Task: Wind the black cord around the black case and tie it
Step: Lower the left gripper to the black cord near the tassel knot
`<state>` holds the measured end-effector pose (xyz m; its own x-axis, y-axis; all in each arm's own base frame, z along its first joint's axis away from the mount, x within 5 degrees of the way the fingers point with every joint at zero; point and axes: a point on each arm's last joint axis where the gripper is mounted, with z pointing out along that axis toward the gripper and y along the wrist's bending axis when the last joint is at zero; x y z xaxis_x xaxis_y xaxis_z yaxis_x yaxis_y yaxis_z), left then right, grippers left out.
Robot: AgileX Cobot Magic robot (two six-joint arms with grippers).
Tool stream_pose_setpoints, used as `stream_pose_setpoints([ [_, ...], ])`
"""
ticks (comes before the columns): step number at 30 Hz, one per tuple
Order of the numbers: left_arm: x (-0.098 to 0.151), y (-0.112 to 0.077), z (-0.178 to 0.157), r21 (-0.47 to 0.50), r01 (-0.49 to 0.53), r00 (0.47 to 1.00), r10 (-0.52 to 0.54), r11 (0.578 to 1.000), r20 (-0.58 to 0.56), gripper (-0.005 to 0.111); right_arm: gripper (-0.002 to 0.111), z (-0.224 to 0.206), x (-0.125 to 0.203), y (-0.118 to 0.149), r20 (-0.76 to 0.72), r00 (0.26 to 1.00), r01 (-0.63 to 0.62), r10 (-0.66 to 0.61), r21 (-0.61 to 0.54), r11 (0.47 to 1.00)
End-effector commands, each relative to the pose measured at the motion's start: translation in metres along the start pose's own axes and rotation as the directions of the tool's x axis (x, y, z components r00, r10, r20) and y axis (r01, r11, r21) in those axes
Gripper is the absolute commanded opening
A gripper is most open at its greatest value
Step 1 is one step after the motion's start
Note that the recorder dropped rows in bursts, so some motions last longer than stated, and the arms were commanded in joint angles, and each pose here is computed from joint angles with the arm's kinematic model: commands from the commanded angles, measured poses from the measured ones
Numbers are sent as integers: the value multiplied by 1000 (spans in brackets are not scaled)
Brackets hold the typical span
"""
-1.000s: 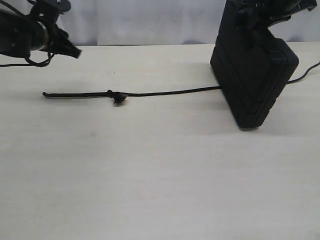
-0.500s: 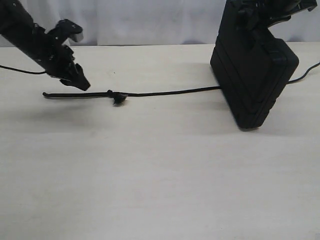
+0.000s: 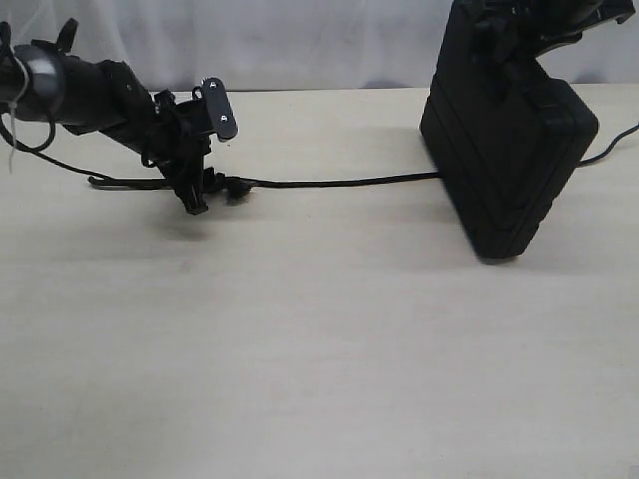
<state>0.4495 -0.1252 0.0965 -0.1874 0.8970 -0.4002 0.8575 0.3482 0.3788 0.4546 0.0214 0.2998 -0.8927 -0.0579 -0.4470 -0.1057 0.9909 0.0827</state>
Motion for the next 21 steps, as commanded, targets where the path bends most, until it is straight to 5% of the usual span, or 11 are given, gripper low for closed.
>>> stream_pose_setpoints([
  [1, 9, -13, 16, 74, 7, 999, -5, 997, -33, 54, 4, 10, 10, 0, -108, 994, 7, -7, -6, 1000],
  [6, 10, -19, 14, 142, 9, 999, -3, 990, -43, 2, 4, 10, 10, 8, -107, 994, 8, -19, -100, 995],
  [11, 2, -14, 1, 135, 89, 996, -86, 987, -31, 0, 4, 9, 9, 11, -101, 995, 1, -14, -128, 992],
  [15, -26, -1, -31, 144, 263, 951, -281, 954, 130, 0, 4, 9, 10, 10, -102, 995, 4, -16, -122, 993],
  [17, -42, -1, -45, 225, 345, 889, -394, 911, 231, 0, 4, 9, 9, 10, -98, 995, 4, -16, -121, 993],
  [19, -58, -5, -52, 409, 445, 767, -575, 797, 287, 0, 4, 10, 9, 10, -95, 995, 12, -24, -122, 992],
  [20, -67, -12, -55, 564, 480, 661, -700, 672, 271, 0, 4, 10, 9, 10, -92, 995, 16, -27, -122, 992],
  [21, -70, -15, -55, 625, 478, 626, -738, 618, 251, 0, 4, 10, 9, 10, -90, 996, 16, -27, -121, 992],
])
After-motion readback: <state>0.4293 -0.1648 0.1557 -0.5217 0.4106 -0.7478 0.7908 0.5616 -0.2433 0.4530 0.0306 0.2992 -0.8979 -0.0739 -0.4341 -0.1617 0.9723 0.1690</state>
